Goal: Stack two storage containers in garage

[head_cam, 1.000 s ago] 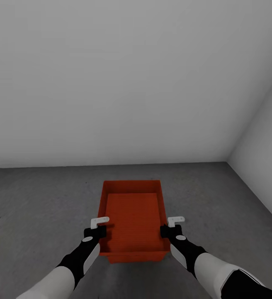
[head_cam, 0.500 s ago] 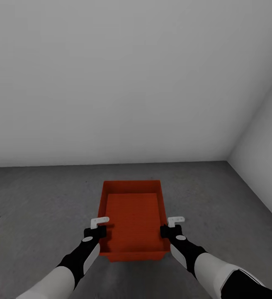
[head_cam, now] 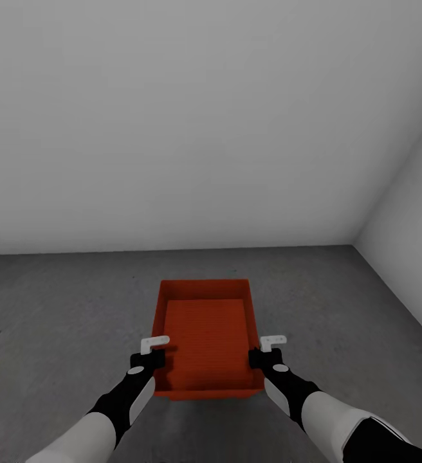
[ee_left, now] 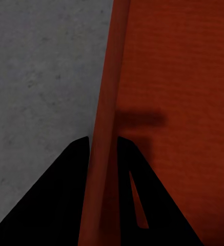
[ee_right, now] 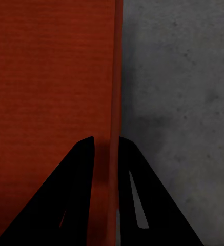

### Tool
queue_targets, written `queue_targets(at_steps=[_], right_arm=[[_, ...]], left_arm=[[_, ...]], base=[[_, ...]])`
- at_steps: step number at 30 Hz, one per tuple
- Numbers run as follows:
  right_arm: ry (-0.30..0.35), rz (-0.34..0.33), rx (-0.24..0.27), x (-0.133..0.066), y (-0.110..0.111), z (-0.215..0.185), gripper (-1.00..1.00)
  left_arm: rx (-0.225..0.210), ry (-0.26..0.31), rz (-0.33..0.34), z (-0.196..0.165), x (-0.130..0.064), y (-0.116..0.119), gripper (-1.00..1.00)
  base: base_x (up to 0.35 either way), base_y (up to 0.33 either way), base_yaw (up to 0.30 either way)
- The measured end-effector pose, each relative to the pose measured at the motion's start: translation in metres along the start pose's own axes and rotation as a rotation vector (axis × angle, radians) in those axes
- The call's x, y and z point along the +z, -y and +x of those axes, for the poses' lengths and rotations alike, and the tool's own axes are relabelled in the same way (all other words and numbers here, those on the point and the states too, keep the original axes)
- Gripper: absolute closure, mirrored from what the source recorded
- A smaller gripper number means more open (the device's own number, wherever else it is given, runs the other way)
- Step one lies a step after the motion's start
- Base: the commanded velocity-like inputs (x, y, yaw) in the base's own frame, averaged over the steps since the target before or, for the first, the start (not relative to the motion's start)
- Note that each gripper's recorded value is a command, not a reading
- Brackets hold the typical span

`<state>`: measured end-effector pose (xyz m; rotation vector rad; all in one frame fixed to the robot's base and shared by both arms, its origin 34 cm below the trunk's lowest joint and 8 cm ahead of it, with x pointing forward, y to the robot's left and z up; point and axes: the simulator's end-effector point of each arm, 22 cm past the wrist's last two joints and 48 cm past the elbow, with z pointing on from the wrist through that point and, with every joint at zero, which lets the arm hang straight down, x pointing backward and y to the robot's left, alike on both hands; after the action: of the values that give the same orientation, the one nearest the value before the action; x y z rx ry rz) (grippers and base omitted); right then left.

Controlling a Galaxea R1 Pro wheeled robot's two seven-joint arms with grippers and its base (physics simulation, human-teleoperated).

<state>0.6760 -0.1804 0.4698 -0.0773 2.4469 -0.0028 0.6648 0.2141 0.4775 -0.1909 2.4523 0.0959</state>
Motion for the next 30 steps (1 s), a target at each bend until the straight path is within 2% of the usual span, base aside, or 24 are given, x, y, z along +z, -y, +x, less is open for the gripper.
queue_targets(at_steps=[11,21,30], right_arm=[[-0.003,0.000,0.000,0.0008,0.0000,0.0020,1.00],[-0.003,0.000,-0.001,0.0006,0.0001,0.0018,1.00],[-0.002,0.000,0.000,0.0009,0.0000,0.0017,1.00]], left_arm=[[0.000,-0.004,-0.002,0.0020,0.0007,0.0000,1.00],[0.000,-0.003,-0.003,0.0019,0.0004,0.0001,1.00],[0.001,-0.002,-0.001,0.0016,0.0008,0.0000,1.00]], base=[[0.006,0.000,0.000],[0.176,0.000,0.000],[0.035,0.000,0.000]])
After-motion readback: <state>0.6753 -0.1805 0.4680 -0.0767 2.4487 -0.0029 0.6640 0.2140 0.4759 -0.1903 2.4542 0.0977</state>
